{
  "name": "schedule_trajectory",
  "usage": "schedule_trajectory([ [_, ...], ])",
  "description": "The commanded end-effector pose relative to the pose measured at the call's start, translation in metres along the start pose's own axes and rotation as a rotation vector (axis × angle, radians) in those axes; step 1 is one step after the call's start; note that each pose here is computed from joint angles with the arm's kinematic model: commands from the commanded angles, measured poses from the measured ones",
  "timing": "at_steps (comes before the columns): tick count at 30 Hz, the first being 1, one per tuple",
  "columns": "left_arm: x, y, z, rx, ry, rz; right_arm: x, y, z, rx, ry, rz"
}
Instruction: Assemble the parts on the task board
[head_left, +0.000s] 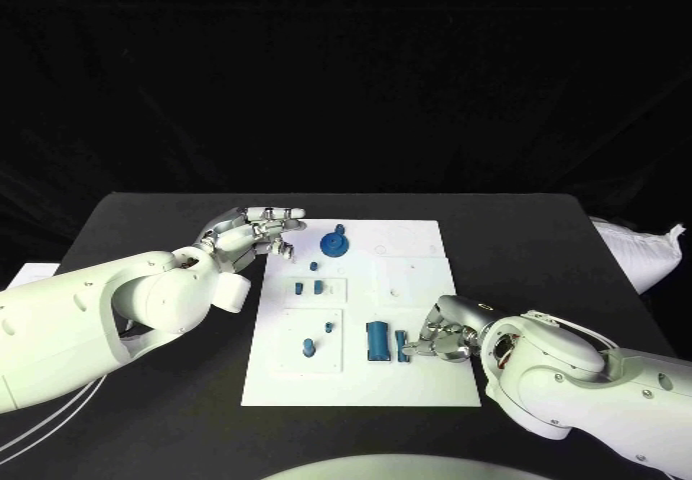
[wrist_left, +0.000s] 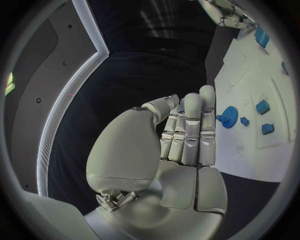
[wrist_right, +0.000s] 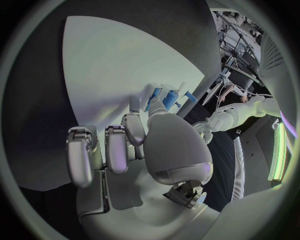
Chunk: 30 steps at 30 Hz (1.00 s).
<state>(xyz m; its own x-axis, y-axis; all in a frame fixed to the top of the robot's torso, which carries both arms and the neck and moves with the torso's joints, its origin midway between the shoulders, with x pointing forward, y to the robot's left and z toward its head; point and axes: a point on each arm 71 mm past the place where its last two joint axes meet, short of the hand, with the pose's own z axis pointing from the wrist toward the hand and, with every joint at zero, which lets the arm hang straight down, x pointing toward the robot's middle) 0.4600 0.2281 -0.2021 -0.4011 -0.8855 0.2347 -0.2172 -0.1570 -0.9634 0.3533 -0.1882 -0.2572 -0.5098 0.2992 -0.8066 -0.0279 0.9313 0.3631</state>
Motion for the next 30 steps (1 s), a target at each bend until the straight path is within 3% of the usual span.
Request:
schedule_trajectory([
  [1,0.0019,-0.0002,-0.0002,0.005,0.016,-0.01,0.002,-0.002,0.002,0.01,0.001,-0.029],
  [11,0.0007,-0.0004,-0.001,0.005,0.012,-0.009,-0.003,-0.001,-0.004,-0.034,-0.034,0.051],
  [14,0.0003,-0.0004,-0.0009,0.007,0.01,-0.008,-0.011,-0.002,-0.003,-0.091,-0.035,0.147],
  [19,-0.0025,-0.0015,0.0006,0.03,-0.021,-0.013,-0.037,-0.01,0.011,-0.231,-0.041,0.443],
  [24,-0.0104,-0.0026,0.0036,0.057,-0.069,-0.021,-0.076,-0.031,0.032,-0.294,-0.181,0.68],
  [30,-0.0229,-0.0038,0.007,0.082,-0.112,-0.013,-0.105,-0.054,0.054,-0.307,-0.283,0.877],
])
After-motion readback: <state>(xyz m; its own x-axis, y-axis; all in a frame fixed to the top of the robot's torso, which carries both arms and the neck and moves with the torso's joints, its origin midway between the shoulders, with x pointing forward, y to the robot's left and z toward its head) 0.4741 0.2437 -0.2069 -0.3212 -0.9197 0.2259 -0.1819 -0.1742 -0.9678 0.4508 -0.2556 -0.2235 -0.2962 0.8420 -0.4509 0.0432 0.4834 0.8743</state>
